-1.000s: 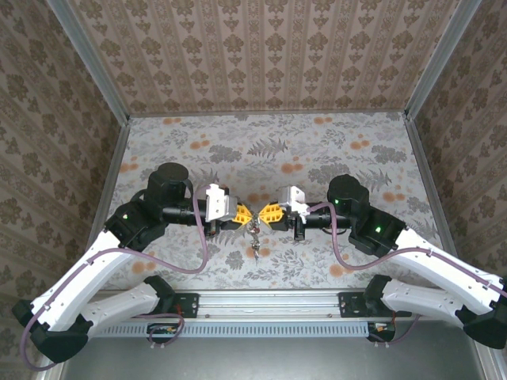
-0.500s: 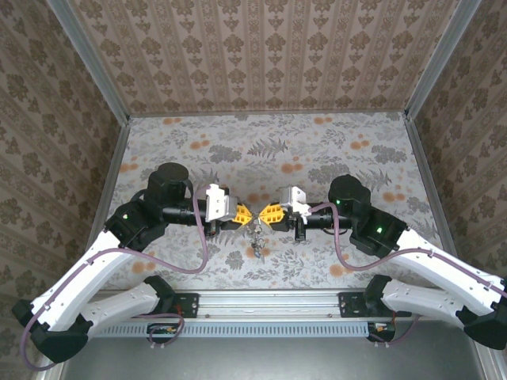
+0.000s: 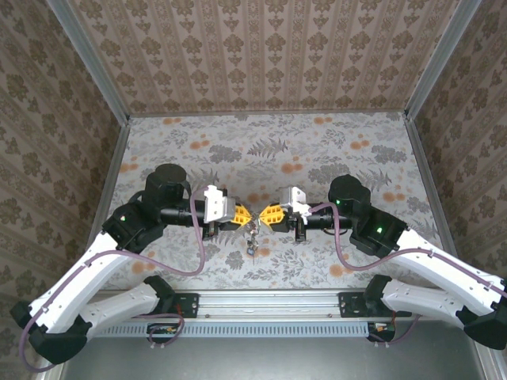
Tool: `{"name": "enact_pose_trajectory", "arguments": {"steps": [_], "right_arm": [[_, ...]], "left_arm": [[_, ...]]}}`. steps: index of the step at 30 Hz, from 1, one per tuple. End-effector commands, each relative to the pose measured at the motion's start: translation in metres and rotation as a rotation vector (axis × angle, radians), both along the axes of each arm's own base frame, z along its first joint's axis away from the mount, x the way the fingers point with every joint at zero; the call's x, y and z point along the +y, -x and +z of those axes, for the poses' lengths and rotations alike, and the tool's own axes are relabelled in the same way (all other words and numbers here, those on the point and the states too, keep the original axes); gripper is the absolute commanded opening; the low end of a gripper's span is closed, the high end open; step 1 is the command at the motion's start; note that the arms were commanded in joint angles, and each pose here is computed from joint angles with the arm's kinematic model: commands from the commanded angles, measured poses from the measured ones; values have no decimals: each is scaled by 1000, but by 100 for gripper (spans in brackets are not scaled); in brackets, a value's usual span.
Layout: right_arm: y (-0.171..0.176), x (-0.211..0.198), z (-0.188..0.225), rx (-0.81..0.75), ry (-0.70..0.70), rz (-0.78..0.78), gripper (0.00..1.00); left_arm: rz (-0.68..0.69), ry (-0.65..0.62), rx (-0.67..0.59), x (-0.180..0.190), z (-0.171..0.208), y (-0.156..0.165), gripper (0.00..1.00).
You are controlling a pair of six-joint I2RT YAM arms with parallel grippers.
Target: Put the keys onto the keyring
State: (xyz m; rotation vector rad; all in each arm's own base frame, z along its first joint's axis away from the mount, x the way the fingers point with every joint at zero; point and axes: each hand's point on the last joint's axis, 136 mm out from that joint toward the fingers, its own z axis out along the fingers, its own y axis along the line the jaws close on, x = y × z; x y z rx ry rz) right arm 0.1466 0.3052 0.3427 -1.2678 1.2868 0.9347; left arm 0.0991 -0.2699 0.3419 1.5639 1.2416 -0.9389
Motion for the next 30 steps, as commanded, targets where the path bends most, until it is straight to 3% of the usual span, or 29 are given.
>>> {"name": "enact_pose_trajectory", "arguments": {"steps": [1,30], "right_arm": [[2,1,12,-6,-32,12,0],[10,2,14,0,-35,53,0]], "left_arm": [[-17,37,-18,1,12,6,0],[-16,31,-20,1,10,6,0]]}}
